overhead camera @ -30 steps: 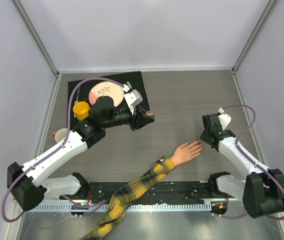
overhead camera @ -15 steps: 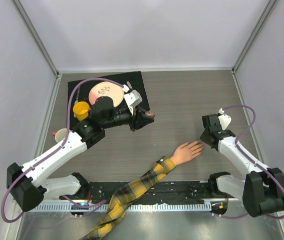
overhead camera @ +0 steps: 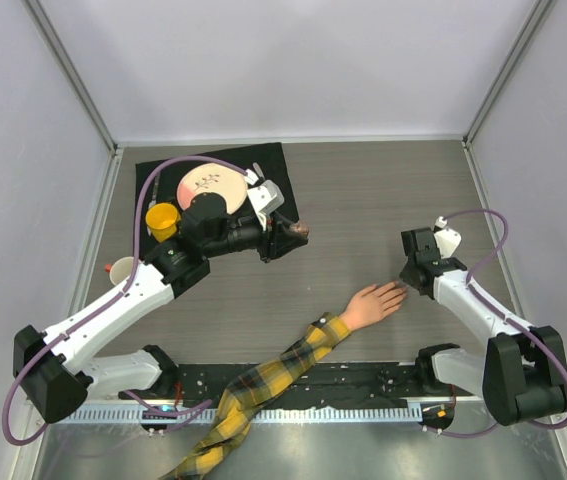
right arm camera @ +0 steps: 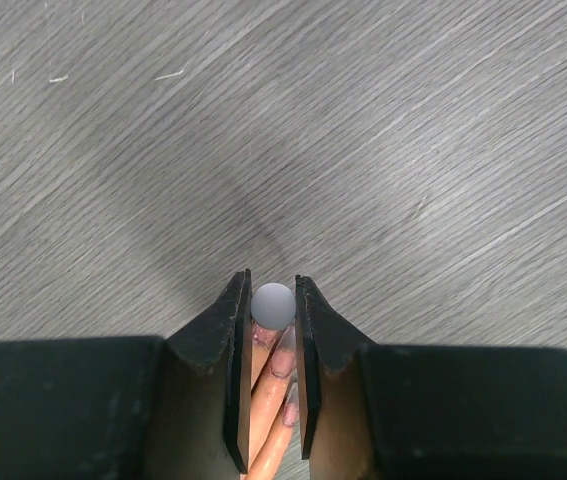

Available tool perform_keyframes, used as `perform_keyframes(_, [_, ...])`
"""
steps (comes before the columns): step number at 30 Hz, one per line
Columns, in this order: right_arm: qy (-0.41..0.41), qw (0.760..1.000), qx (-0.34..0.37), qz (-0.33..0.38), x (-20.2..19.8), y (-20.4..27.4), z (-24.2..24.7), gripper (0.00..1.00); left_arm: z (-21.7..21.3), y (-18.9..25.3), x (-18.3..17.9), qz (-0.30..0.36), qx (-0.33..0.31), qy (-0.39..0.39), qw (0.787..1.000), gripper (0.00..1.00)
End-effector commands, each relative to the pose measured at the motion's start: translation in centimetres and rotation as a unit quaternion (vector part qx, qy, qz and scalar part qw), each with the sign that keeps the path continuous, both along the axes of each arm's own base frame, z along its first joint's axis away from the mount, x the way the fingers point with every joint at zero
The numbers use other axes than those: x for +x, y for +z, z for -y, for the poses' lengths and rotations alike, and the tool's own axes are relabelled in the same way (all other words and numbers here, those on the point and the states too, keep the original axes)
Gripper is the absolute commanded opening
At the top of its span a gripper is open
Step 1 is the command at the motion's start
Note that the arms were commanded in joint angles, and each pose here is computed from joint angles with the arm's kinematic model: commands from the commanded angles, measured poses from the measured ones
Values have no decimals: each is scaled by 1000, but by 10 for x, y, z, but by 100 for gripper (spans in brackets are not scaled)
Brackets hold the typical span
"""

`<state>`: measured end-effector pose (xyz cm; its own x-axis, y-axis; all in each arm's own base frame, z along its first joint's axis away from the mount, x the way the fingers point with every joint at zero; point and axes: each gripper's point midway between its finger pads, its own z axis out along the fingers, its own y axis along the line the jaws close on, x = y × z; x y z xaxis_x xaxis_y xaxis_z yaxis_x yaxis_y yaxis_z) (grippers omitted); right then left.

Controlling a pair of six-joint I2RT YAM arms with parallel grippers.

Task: Paint the nails

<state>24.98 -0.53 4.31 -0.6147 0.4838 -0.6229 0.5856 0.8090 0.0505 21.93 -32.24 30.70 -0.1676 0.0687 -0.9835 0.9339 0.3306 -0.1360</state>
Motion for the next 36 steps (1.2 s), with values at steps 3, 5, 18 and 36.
perform_keyframes(3, [-10,999,-21,30,19,15,7,1,-1,20,-4,32,-19,-7,999,0])
perform_keyframes(5, [-10,999,-25,30,19,16,8,1,-1,20,-5,32,-19,-8,999,0])
perform_keyframes(18, [-2,998,-34,56,23,46,11,1,-1,21,-5,34,-21,-9,999,0])
perform_keyframes(36, [321,924,130,164,12,207,-101,1,9,17,-78,-13,1,-156,988,0])
